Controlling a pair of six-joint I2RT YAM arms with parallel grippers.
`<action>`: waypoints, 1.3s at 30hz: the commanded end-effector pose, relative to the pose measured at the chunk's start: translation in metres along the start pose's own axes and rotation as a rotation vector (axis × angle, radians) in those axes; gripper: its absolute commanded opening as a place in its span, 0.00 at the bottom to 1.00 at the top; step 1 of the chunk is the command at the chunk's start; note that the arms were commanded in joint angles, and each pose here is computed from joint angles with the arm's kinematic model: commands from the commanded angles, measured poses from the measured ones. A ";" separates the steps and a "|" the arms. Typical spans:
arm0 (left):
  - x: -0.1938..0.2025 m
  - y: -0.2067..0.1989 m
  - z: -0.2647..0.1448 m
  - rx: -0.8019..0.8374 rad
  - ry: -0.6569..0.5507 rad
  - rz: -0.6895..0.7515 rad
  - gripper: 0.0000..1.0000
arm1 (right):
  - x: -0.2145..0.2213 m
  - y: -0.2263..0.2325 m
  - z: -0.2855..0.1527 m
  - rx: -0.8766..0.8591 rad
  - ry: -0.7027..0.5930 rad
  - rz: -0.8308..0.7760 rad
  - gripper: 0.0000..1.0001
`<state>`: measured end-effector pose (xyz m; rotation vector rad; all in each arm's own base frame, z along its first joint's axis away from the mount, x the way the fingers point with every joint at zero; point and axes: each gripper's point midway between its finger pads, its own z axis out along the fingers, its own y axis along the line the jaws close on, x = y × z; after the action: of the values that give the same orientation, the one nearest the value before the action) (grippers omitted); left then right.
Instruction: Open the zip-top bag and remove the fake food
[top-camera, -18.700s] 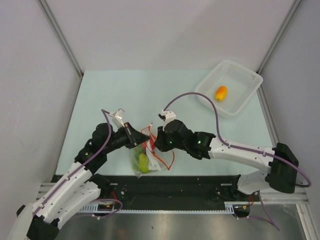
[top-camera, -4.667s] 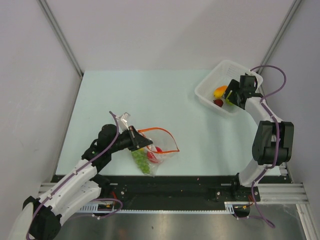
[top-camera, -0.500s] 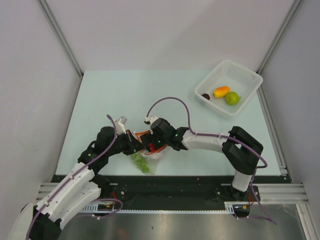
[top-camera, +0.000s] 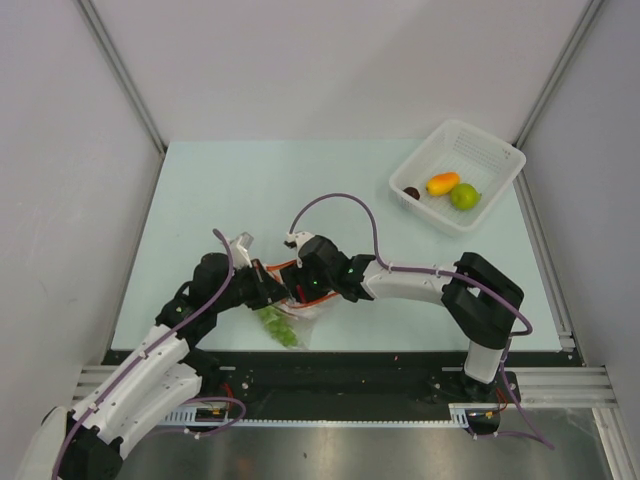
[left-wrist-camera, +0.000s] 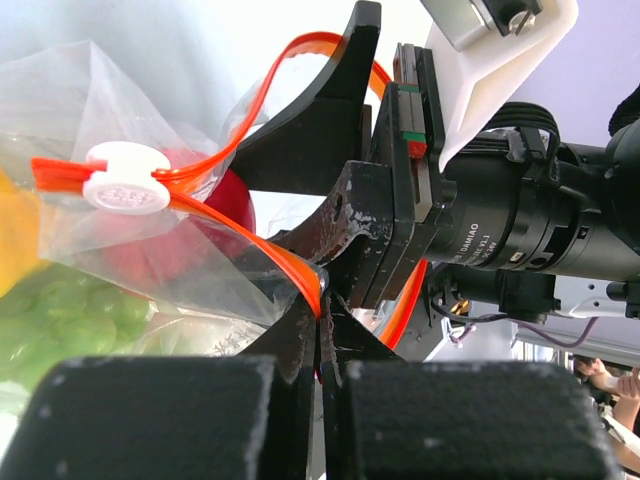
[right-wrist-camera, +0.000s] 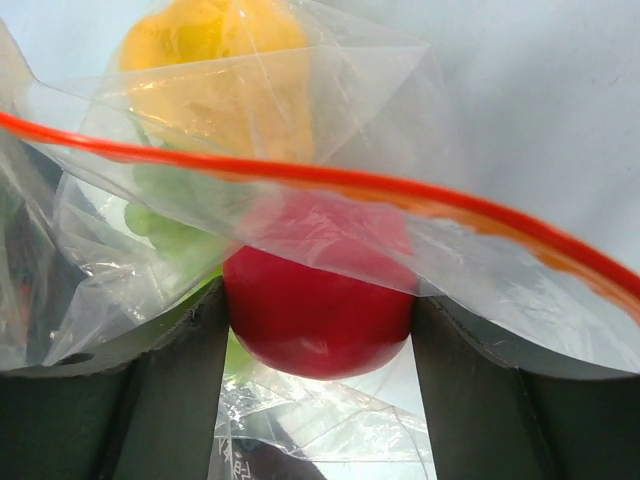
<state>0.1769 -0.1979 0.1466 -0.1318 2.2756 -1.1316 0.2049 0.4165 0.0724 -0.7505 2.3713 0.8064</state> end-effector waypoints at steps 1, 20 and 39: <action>-0.011 -0.039 -0.009 0.144 -0.023 0.030 0.00 | -0.020 0.012 0.005 -0.004 -0.064 -0.017 0.51; -0.016 -0.033 -0.010 0.108 -0.062 0.028 0.00 | -0.100 0.043 -0.113 -0.087 -0.295 0.004 0.17; -0.018 -0.032 -0.013 0.102 -0.083 0.027 0.00 | -0.168 -0.031 -0.214 0.009 -0.540 0.081 0.18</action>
<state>0.1795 -0.2025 0.1799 -0.1110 2.1488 -1.2004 0.2461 0.3427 0.2742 -0.4492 2.0246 1.0270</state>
